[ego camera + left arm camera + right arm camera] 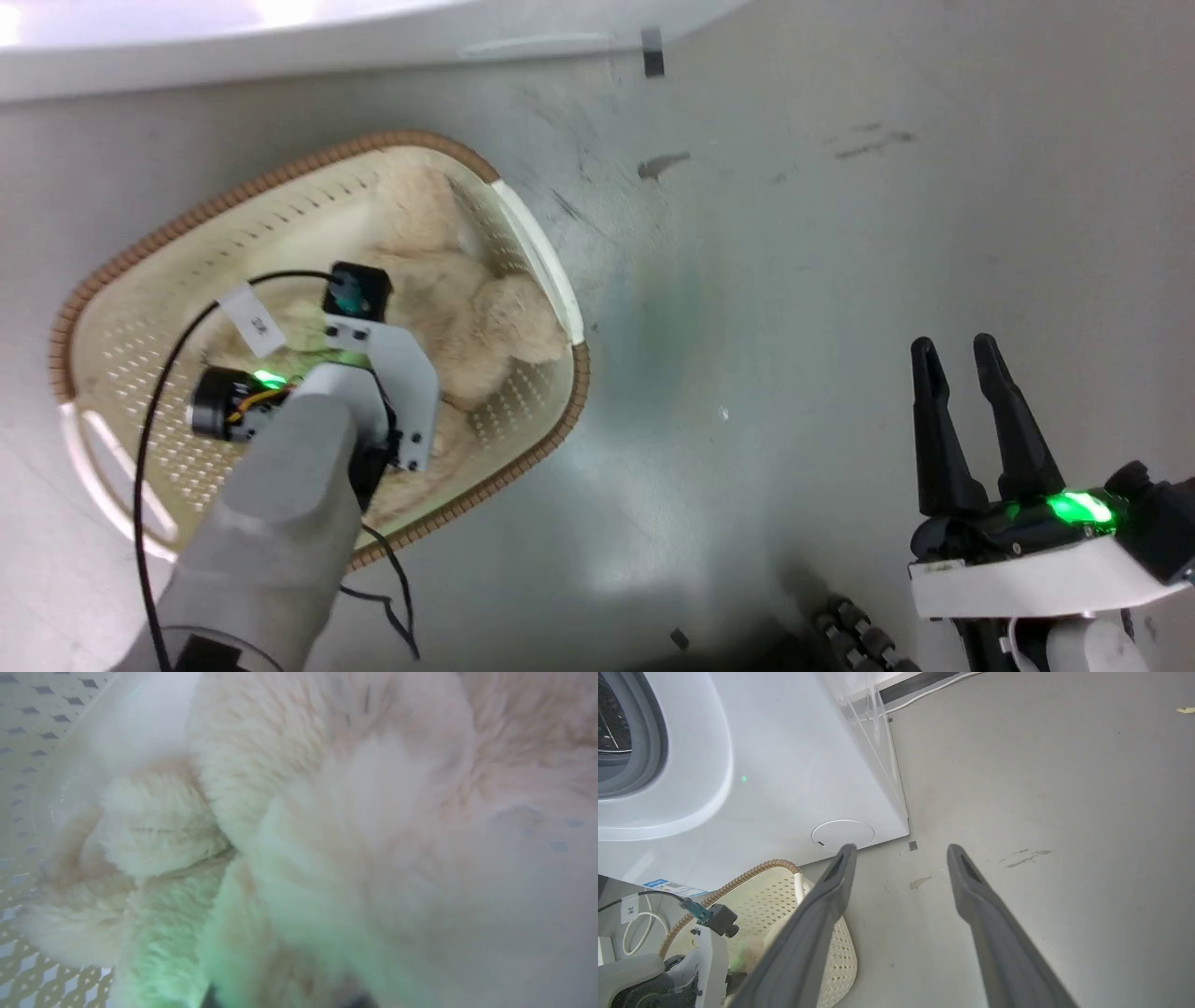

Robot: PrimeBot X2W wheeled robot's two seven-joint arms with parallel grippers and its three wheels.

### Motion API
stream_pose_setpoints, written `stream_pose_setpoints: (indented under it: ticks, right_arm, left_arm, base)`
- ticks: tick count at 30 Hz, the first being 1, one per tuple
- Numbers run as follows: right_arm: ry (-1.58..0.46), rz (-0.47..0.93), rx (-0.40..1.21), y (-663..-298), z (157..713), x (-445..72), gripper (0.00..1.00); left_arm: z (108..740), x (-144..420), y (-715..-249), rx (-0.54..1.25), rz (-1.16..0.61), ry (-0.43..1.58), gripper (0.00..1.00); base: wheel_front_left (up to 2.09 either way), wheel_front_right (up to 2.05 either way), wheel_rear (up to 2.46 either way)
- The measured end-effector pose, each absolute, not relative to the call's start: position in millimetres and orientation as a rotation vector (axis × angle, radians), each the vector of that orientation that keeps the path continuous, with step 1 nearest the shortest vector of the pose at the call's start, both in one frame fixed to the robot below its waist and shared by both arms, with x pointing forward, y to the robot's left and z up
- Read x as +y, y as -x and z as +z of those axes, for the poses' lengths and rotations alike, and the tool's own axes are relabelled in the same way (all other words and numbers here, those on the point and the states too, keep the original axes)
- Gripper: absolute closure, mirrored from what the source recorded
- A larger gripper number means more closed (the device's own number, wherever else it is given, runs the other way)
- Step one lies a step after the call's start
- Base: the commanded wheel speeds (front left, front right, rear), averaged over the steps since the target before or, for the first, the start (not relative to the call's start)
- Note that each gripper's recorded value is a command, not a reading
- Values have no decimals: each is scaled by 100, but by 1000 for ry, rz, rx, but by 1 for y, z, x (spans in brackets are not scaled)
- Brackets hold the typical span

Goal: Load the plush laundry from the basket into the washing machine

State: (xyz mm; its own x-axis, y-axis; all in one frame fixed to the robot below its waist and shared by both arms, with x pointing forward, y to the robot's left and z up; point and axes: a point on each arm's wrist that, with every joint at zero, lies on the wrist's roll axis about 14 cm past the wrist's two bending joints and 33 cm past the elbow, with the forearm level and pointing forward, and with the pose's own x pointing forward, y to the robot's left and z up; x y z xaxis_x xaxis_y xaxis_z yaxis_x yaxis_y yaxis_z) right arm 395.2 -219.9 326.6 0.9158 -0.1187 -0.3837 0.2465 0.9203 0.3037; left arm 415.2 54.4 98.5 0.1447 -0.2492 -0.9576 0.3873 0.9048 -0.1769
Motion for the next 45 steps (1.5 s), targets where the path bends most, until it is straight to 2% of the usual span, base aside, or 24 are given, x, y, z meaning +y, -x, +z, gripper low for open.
stream_pose_setpoints:
  ticks: [12,21,30,31,37,45]
  right_arm:
    - [-363,-148,270,-402,364,-214,0]
    - [-367,-79,191,-406,396,-198,0]
    - [-381,-8,141,-402,421,-177,0]
    - [-382,23,124,-397,430,-168,0]
    - [-382,46,97,-391,442,-162,0]
    - [-380,70,66,-378,457,-157,0]
  left_arm:
    - [167,47,-415,1231,-473,-75,100]
    - [233,52,-422,1069,-432,10,100]
    - [300,69,-431,873,-357,90,100]
    - [325,77,-431,791,-324,122,100]
    - [359,83,-433,673,-291,157,100]
    - [425,93,-443,418,-246,199,100]
  base:
    - [0,0,0]
    - [0,0,0]
    - [0,0,0]
    - [0,0,0]
    - [0,0,0]
    - [0,0,0]
